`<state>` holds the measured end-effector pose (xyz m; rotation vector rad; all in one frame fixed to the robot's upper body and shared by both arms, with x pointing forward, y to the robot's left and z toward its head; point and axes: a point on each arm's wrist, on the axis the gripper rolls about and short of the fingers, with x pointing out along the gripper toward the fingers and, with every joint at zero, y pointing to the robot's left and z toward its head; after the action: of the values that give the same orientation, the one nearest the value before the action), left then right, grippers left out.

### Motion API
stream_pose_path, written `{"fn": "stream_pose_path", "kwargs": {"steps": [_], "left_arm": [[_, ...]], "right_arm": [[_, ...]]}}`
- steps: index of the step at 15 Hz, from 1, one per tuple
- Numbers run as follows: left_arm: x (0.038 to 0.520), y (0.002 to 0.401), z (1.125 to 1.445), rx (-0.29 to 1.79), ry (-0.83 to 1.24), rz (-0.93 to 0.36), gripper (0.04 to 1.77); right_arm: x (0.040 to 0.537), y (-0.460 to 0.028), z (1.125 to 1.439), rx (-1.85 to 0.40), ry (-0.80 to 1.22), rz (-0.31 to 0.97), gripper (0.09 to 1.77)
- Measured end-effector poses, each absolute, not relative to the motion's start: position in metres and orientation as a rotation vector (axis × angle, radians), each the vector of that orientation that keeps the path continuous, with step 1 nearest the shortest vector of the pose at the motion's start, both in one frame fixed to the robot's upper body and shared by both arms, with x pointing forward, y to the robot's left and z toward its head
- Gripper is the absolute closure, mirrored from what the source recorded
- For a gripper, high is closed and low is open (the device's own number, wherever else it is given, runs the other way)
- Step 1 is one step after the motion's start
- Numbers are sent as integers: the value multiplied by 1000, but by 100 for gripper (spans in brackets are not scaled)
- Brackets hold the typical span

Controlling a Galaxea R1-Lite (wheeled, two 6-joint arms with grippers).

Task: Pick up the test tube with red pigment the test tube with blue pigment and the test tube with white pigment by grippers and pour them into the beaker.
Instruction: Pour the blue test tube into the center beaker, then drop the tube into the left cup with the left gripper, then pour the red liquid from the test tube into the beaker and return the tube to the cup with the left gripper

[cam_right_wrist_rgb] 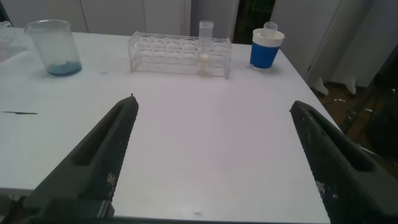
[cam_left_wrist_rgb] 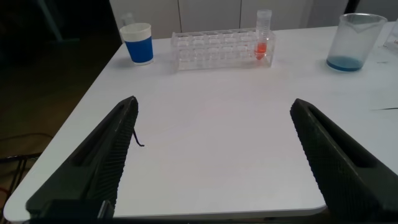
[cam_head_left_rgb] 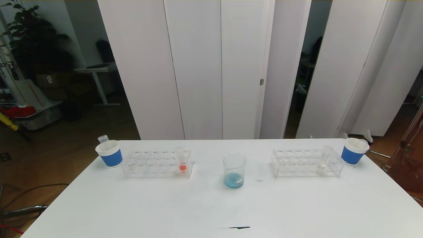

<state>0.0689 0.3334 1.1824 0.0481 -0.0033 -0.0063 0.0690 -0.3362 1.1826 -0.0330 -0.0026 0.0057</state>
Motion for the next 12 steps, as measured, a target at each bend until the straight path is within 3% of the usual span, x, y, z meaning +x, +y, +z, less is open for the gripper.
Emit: {"fn": "stream_pose_path", "kwargs": {"steps": [6,12], "left_arm": [[67,334,1190,45,-28,0,6],[53,333,1254,55,-121,-2,6]], "right_arm": [[69,-336,1183,-33,-3,6,11],[69,-336,1183,-33,-3,6,11]]}}
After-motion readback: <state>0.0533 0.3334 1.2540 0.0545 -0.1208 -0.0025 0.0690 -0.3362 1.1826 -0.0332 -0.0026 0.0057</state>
